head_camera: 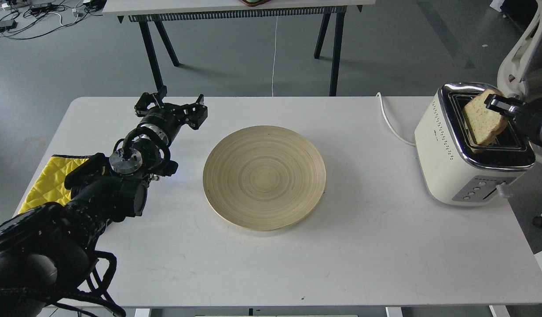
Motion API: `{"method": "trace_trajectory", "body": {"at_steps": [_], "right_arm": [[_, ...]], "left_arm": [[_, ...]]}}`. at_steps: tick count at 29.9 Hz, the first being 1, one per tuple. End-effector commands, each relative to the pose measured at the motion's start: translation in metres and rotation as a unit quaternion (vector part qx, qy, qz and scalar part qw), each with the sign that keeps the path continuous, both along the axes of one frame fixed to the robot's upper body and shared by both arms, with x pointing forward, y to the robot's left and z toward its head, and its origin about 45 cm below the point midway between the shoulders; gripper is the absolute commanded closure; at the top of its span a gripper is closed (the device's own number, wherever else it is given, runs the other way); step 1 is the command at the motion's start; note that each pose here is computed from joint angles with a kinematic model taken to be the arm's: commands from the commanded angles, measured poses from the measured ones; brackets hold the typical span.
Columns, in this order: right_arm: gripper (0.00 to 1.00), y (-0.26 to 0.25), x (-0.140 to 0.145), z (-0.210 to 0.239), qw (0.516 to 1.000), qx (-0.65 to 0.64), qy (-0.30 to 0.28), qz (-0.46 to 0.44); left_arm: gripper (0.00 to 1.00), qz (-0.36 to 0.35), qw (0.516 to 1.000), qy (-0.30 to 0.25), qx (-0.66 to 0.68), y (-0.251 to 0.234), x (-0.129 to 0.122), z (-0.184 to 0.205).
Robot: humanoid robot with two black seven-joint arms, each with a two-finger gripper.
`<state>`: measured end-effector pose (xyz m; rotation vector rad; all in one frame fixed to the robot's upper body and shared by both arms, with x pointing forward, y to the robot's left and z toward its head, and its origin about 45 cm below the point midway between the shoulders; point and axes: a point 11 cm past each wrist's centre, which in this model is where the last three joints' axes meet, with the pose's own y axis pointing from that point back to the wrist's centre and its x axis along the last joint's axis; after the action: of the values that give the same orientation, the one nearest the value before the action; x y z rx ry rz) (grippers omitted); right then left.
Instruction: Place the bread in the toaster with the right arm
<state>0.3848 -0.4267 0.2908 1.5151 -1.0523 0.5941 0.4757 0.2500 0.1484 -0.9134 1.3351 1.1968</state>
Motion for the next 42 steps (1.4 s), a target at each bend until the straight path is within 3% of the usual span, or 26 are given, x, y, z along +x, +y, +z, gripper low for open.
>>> {"method": "trace_trajectory", "body": {"at_steps": [1,4,8,10,12,20,29,34,42], "right_arm": [[0.88,0.000,0.001,-0.002,1.000,-0.002,-0.001,-0.001],[0.82,0.000,0.001,-0.002,1.000,0.000,-0.003,-0.002],[0.61,-0.002,0.003,0.001,0.999,0.015,-0.019,-0.022],[0.38,-0.002,0.003,0.002,0.999,0.019,-0.022,-0.026],[0.00,-0.002,0.004,0.002,0.999,0.020,-0.023,-0.027],[0.01,0.019,0.019,0.028,0.996,0.061,-0.060,-0.018],[0.01,0.080,0.042,0.086,0.957,0.261,-0.120,-0.029],[0.01,0.130,0.053,0.086,0.903,0.412,-0.116,-0.017],[0.01,0.171,0.054,0.049,0.774,0.632,-0.036,-0.002]], "left_arm": [[0.00,0.000,1.000,0.000,0.000,0.000,0.000,0.000],[0.00,0.000,1.000,0.000,0.000,0.000,0.000,0.000],[0.00,0.000,1.000,0.000,0.000,0.000,0.000,0.000],[0.00,0.000,1.000,0.000,0.000,0.000,0.000,0.000],[0.00,0.000,1.000,0.000,0.000,0.000,0.000,0.000],[0.00,0.000,1.000,0.000,0.000,0.000,0.000,0.000],[0.00,0.000,1.000,0.000,0.000,0.000,0.000,0.000],[0.00,0.000,1.000,0.000,0.000,0.000,0.000,0.000],[0.00,0.000,1.000,0.000,0.000,0.000,0.000,0.000]]}}
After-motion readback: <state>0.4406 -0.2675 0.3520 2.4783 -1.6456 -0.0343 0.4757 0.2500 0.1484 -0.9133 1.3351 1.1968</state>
